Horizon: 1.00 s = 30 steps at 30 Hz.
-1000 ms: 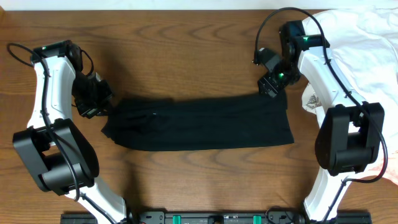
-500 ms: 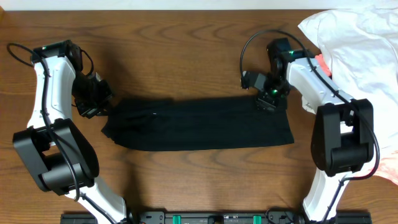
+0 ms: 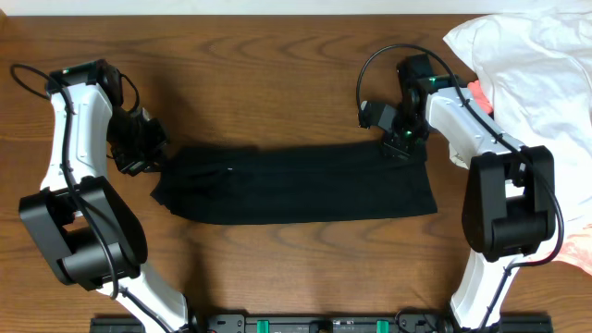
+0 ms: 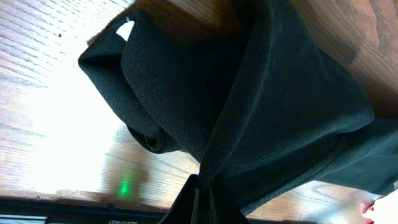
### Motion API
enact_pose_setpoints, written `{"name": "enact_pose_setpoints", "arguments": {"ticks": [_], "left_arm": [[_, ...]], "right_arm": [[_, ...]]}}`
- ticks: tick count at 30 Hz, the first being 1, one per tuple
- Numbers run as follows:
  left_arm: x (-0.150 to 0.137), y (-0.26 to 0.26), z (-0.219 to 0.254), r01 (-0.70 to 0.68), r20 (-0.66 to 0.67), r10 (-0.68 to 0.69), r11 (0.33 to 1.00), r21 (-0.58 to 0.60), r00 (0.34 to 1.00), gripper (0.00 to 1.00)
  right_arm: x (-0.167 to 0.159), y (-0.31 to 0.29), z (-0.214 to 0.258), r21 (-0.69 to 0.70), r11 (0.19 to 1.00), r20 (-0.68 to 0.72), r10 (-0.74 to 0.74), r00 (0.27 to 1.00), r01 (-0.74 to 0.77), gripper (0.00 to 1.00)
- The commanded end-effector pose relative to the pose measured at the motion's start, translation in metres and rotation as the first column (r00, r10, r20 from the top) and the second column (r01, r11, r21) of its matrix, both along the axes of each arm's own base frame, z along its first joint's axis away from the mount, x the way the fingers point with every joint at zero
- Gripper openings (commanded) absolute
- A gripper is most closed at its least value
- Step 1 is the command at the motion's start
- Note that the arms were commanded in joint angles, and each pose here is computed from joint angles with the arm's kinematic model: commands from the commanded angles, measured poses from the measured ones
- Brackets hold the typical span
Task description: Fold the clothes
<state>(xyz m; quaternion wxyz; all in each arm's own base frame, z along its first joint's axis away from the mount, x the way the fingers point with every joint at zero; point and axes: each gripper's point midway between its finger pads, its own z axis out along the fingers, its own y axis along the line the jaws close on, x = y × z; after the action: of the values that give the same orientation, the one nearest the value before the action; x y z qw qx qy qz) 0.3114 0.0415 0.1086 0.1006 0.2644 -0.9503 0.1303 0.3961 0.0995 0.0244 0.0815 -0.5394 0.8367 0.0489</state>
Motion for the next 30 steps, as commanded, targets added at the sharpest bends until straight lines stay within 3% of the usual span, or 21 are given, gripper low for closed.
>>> {"name": "enact_pose_setpoints", "arguments": {"ticks": [1,6,10,14,21,30], "left_arm": [[-0.003,0.003,0.007,0.014,0.021,-0.014,1.000,0.015,1.000,0.06],[-0.003,0.003,0.007,0.014,0.021,-0.014,1.000,0.016,1.000,0.06],[-0.002,0.003,0.007,0.014,0.021,-0.014,1.000,0.016,1.000,0.06],[-0.003,0.003,0.007,0.014,0.021,-0.014,1.000,0.016,1.000,0.06],[-0.003,0.003,0.007,0.014,0.021,-0.014,1.000,0.016,1.000,0.06],[-0.003,0.003,0.007,0.014,0.021,-0.014,1.000,0.015,1.000,0.06]], "right_arm": [[0.003,0.004,-0.002,-0.004,1.000,0.012,0.008,1.000,-0.008,0.55],[0.006,0.009,-0.002,-0.001,1.000,0.029,0.017,0.999,-0.017,0.53],[0.004,0.011,-0.002,-0.001,1.000,0.022,0.022,1.000,-0.022,0.41],[0.001,0.011,-0.002,-0.003,1.000,0.011,0.025,1.000,-0.025,0.39],[-0.003,0.012,-0.003,-0.002,1.000,-0.004,0.026,1.000,-0.026,0.01],[-0.023,0.007,0.001,-0.017,0.998,-0.092,-0.063,0.994,0.061,0.01]]}}
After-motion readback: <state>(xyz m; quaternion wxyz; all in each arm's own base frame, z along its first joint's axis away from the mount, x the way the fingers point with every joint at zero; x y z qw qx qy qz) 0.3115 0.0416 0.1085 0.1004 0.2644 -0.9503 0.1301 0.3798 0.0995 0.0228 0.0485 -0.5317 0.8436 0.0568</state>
